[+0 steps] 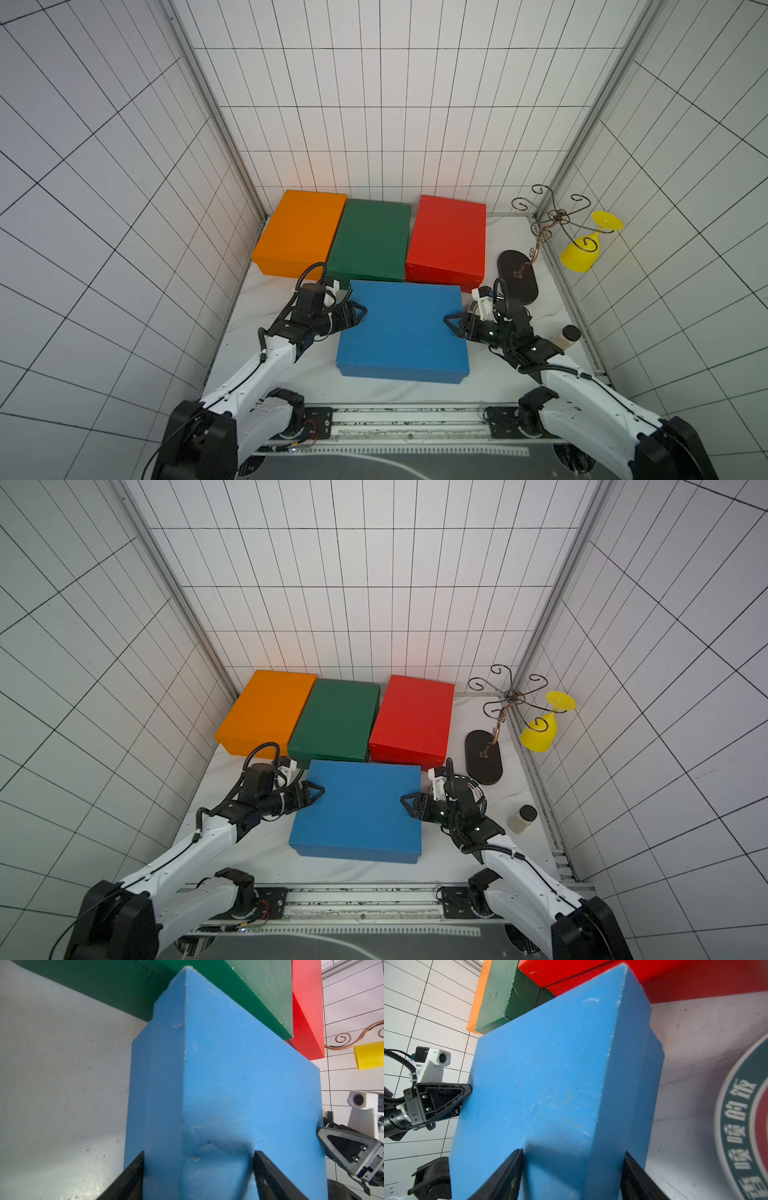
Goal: Stack the shoeboxes
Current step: Pick up the shoebox from the center of the board.
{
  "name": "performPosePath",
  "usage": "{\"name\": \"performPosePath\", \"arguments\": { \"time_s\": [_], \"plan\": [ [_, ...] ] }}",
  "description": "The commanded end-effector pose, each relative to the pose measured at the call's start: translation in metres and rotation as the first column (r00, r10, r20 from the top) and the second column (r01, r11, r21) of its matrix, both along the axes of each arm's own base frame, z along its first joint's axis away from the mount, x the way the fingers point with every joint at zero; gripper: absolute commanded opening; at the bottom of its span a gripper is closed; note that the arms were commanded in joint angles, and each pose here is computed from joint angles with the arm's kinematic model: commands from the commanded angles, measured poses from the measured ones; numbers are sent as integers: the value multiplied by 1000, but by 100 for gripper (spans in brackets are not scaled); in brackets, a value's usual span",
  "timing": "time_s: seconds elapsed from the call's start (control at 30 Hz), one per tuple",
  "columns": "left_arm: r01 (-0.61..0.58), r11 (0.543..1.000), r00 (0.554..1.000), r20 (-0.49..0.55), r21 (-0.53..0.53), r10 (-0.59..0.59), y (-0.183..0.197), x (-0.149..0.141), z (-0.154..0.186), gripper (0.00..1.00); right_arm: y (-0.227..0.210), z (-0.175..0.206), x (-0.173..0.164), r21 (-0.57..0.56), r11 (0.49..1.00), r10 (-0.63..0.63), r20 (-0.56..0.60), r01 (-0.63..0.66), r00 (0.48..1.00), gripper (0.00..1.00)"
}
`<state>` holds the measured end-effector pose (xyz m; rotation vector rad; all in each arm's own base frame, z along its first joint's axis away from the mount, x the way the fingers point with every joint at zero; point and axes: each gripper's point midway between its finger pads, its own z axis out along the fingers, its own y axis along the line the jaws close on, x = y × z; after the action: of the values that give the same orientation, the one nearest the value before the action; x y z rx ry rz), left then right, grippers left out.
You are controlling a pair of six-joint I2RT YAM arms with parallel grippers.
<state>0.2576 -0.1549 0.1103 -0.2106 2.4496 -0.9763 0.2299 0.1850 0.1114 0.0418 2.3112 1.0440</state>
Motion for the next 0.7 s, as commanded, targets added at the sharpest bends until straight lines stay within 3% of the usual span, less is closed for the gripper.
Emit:
{"name": "performPosePath", "arguments": {
  "time_s": [0.0,0.67],
  "plan": [
    [27,997,999,-24,-72,-29,-12,-8,10,76,21,1,-22,35,994,108,-23,-107,994,70],
    [-40,997,984,170,-59,49,3,-9,106,78,67,118,-12,80,981,160,199,-179,967,66]
  ]
}}
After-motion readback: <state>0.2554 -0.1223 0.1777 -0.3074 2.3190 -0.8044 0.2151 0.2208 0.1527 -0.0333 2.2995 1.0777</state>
